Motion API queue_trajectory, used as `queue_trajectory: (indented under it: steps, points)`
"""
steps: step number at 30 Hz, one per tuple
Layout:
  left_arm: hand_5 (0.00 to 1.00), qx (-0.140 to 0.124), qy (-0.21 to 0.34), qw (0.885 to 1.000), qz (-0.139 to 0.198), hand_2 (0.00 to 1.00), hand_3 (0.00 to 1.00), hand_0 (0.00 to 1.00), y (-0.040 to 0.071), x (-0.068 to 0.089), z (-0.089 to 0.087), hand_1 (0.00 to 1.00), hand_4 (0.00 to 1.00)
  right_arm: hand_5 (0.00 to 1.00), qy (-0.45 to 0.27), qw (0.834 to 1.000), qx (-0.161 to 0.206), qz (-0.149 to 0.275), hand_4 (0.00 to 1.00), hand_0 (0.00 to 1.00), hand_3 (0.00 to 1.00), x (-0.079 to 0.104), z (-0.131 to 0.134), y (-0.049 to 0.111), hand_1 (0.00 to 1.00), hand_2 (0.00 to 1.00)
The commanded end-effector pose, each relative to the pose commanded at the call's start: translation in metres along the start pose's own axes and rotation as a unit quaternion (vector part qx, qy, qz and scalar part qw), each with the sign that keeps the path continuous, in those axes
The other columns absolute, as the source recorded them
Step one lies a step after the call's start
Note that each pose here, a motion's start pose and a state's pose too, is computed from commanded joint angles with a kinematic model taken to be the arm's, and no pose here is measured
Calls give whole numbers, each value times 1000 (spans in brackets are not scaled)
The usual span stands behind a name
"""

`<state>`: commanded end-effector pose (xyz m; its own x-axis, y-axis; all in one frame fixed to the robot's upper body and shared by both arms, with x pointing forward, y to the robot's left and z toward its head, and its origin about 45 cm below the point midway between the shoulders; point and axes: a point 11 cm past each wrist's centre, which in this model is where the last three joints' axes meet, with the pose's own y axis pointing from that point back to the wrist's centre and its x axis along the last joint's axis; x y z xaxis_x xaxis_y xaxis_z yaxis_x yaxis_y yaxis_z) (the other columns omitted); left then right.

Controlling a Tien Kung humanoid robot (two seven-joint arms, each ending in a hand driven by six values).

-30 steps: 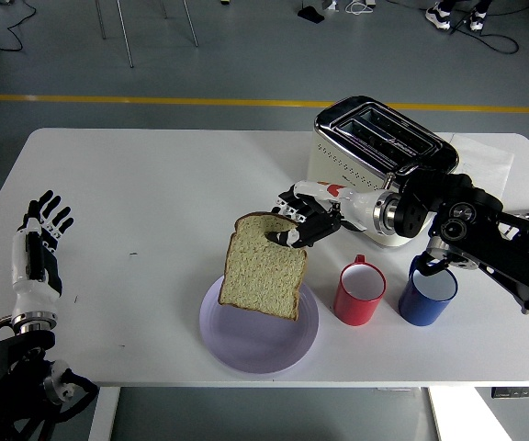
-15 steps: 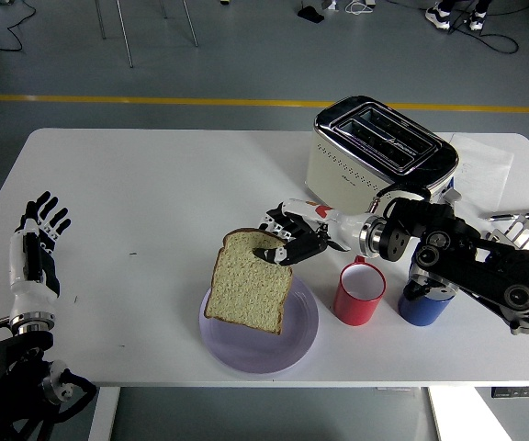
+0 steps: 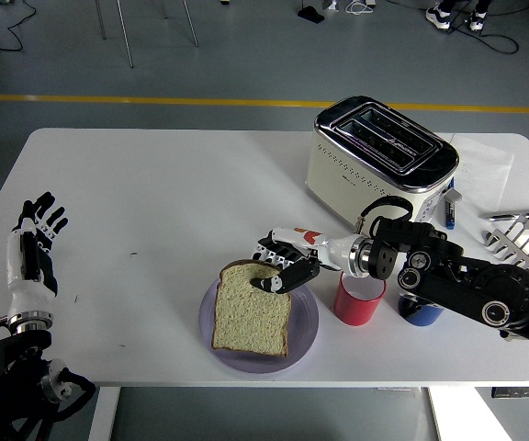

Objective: Push plate across desktop,pick up the break from the machine,place the break in the plate

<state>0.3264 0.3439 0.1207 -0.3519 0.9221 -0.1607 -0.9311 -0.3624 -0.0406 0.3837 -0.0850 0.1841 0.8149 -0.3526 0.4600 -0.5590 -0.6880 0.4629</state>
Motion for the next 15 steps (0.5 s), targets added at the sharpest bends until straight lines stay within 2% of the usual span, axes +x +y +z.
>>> queue_trajectory:
  steps: [3,4,9,10,15]
  points:
    - [998,0,0,1000,-1,822,748,742,0,0,0,770,624,2,0,1000,-1,-1,367,262,423,-2,1,-2,293,364]
    - [998,-1,0,1000,-1,820,747,739,0,-1,0,768,648,2,2,1000,-4,-3,386,278,467,-3,3,-4,329,400]
    - [998,-2,1,1000,-1,820,747,739,-1,-1,1,768,648,2,8,1000,-14,0,386,278,467,-4,7,-6,329,400]
    - [998,-2,1,1000,-1,830,764,741,-1,-1,1,766,650,25,10,1000,-17,2,377,301,525,-3,8,-7,391,469]
    - [998,-2,1,1000,-2,830,764,741,-1,-2,1,766,650,25,20,999,-27,11,377,301,525,1,13,-8,391,469]
